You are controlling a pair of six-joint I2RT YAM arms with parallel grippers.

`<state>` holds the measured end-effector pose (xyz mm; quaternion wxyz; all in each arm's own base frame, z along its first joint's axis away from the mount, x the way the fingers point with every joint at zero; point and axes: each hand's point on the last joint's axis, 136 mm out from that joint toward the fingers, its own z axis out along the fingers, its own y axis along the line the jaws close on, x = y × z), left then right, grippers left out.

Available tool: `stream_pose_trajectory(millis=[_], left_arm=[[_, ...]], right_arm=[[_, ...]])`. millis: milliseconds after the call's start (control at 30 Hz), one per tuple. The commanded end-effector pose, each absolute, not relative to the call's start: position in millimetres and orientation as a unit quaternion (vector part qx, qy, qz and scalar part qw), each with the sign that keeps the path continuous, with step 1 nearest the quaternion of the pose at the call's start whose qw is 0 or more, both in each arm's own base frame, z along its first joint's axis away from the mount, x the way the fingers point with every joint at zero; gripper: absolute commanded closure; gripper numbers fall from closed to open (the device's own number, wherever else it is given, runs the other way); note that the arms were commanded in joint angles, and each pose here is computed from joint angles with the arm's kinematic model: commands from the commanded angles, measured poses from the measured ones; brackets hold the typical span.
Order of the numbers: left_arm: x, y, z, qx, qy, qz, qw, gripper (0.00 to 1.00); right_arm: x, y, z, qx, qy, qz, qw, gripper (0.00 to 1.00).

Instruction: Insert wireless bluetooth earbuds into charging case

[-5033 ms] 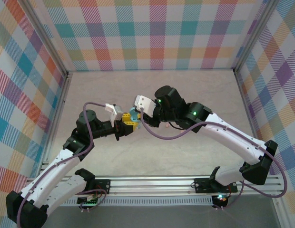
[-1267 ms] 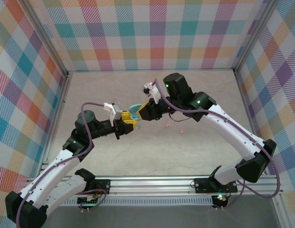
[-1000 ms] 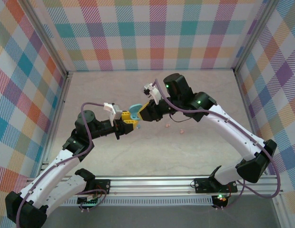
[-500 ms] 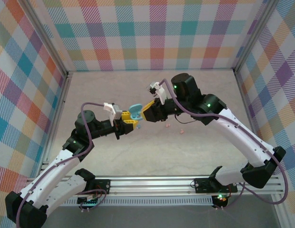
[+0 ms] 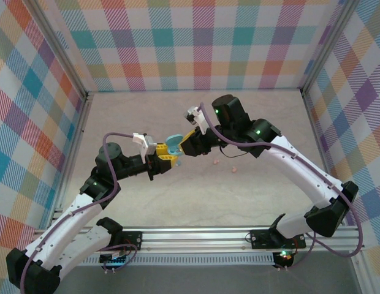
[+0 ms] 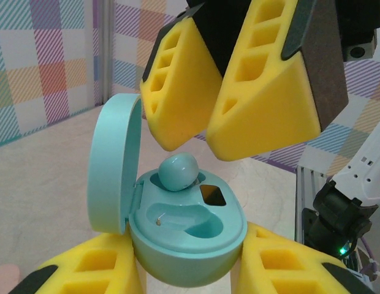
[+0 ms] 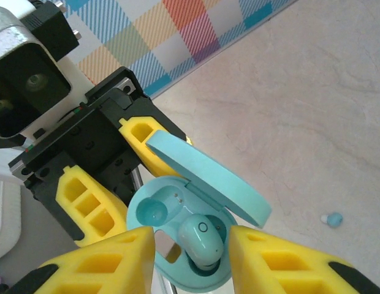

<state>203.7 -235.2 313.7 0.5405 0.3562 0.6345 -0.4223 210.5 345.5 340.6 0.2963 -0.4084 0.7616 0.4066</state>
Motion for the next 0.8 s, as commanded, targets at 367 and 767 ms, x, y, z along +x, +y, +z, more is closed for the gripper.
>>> stream_pose_trajectory(millis=[367, 767], left_arm=[[197, -238, 330, 0.369, 0.609, -0.430, 0.555, 0.79], [201, -237, 323, 0.362, 0.620, -0.423, 0.553, 0.79]], right_arm=[[213, 349, 348, -0.427, 0.749, 0.401, 0.310, 0.61], [215, 332, 372, -0.388, 0.753, 0.405, 0.345, 0.59]])
